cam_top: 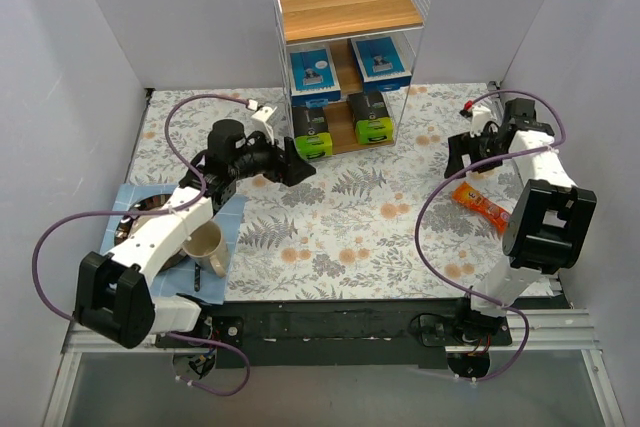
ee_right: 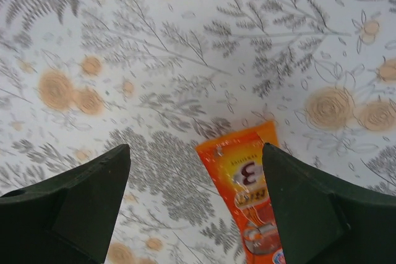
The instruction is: Place and organize the shaving razors onto the shelf
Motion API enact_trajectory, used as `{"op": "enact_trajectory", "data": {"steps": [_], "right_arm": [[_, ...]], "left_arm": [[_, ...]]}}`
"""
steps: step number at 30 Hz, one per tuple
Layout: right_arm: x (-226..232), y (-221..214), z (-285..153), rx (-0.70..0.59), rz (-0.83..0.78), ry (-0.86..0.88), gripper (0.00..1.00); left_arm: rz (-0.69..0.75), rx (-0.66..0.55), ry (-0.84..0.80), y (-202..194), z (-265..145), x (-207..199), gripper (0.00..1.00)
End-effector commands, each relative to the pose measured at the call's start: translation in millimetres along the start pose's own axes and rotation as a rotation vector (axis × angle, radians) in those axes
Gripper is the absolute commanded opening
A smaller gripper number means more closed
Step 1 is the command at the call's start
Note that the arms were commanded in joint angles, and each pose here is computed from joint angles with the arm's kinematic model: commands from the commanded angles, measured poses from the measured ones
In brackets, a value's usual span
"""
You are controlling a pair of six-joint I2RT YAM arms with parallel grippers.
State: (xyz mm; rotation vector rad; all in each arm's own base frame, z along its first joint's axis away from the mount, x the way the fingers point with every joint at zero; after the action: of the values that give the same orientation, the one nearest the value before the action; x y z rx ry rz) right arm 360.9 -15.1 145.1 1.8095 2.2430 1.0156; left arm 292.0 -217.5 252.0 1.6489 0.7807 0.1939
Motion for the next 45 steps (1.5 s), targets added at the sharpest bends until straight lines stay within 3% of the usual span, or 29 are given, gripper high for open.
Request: {"op": "enact_trajectory", "data": {"steps": [1, 14, 20, 25, 33, 37, 40, 45], "right_arm": [[-29, -37, -13, 0.193, -0.16, -0.092, 0.93], [-75, -89, 5, 0.452, -0.31, -0.198, 0.92], [-80, -81, -18, 0.409, -0.371, -0.164, 0.93], [-97, -85, -25, 0.417, -0.331, -0.106, 0.93], [-107, -100, -7, 0.446, -0.286, -0.05, 0.89], [-102, -109, 3, 0.439, -0.243, -0.02, 0.82], [-99, -108, 3, 0.436, -0.237, -0.014, 0.69], [-82, -67, -21, 0.321, -0.289, -0.046, 0.5]], "left_arm": [[0.043, 0.153, 0.032, -4, -4, 9, 0.74], [0.161, 0.294, 0.176, -23, -8, 45, 0.74], [0.194, 0.343, 0.179, -30, -4, 53, 0.73], [0.175, 0.341, 0.137, -38, -6, 46, 0.73], [0.168, 0.329, 0.152, -46, -19, 40, 0.73], [0.192, 0.316, 0.17, -44, -27, 38, 0.73], [0.208, 0.313, 0.173, -43, -29, 38, 0.73], [0.234, 0.29, 0.19, -42, -33, 41, 0.73]]}}
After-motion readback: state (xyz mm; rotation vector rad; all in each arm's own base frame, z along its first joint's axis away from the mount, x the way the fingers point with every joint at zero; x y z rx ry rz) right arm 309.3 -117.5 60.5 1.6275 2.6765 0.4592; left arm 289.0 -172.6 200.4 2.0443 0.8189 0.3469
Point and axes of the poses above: each gripper's point midway between its finger pads, its own z axis out along the fingers, its own x axis along the line the jaws close on, y = z × x, the point moved 4 cm from there along -z, back along the fingers, and after that the axes turned 10 degrees about z, right-handed, at the moved point
